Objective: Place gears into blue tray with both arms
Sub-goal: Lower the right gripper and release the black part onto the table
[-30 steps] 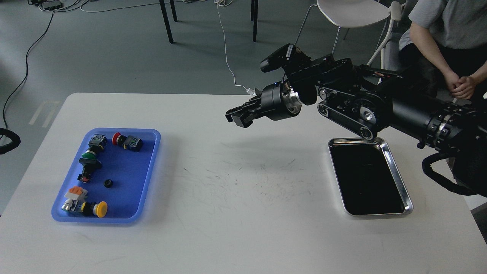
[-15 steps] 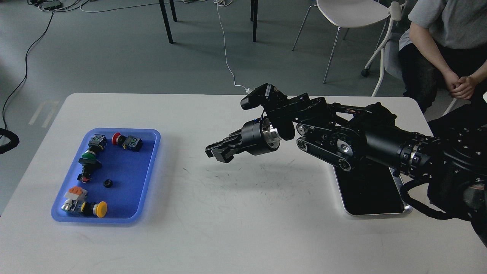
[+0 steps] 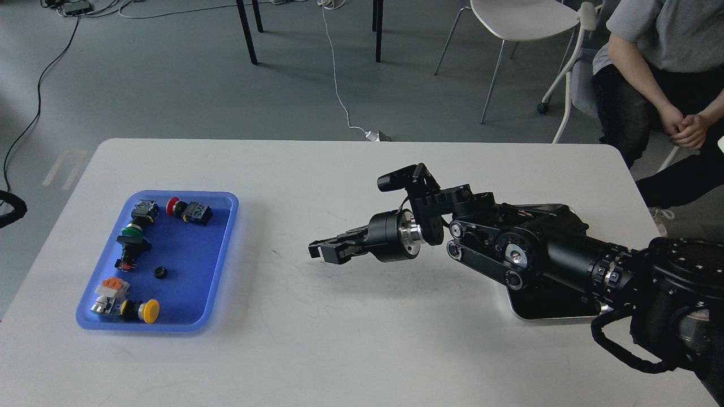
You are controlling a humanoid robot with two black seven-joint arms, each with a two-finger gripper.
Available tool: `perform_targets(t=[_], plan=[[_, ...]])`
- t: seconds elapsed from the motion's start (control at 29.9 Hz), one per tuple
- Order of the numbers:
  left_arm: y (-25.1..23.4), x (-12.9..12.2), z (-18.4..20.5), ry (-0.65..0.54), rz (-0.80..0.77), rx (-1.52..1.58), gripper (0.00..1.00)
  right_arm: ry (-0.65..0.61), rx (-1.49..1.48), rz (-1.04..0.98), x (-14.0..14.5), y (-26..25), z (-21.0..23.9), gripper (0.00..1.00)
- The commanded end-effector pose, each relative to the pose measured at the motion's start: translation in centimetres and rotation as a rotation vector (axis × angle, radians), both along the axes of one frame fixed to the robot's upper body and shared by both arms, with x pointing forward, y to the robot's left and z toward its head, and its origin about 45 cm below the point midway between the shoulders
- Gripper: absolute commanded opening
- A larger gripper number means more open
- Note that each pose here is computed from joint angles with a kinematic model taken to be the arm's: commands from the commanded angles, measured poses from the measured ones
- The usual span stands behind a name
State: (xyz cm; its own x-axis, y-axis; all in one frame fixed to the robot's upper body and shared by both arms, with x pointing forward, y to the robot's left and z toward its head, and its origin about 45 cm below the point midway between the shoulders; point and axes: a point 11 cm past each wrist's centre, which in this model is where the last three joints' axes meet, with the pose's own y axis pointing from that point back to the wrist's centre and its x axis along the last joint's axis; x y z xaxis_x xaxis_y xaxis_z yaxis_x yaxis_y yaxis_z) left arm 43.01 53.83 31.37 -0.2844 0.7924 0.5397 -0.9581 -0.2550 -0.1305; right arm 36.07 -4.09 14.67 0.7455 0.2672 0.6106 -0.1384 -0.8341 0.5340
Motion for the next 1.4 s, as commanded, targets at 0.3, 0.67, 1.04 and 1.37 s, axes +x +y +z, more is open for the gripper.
perform_targets(t=[0.3, 0.67, 1.04, 1.37], plan=[[0.1, -0.3, 1.0, -0.011, -0.014, 0.007, 0.93, 0.002, -0.101, 0.08, -1.8, -0.6, -2.3, 0.02], [0.7, -0.8, 2.2, -0.022, -0.017, 0.018, 0.93, -0.009, -0.109, 0.085, -2.0, -0.7, -2.6, 0.02], [0.7, -0.9, 2.3, -0.024, -0.019, 0.02, 0.93, -0.015, -0.094, 0.062, -1.8, -1.0, -2.9, 0.34], [1.2, -1.2, 2.8, -0.028, -0.01, 0.028, 0.93, -0.012, -0.09, 0.055, -1.9, -1.0, -3.1, 0.38]])
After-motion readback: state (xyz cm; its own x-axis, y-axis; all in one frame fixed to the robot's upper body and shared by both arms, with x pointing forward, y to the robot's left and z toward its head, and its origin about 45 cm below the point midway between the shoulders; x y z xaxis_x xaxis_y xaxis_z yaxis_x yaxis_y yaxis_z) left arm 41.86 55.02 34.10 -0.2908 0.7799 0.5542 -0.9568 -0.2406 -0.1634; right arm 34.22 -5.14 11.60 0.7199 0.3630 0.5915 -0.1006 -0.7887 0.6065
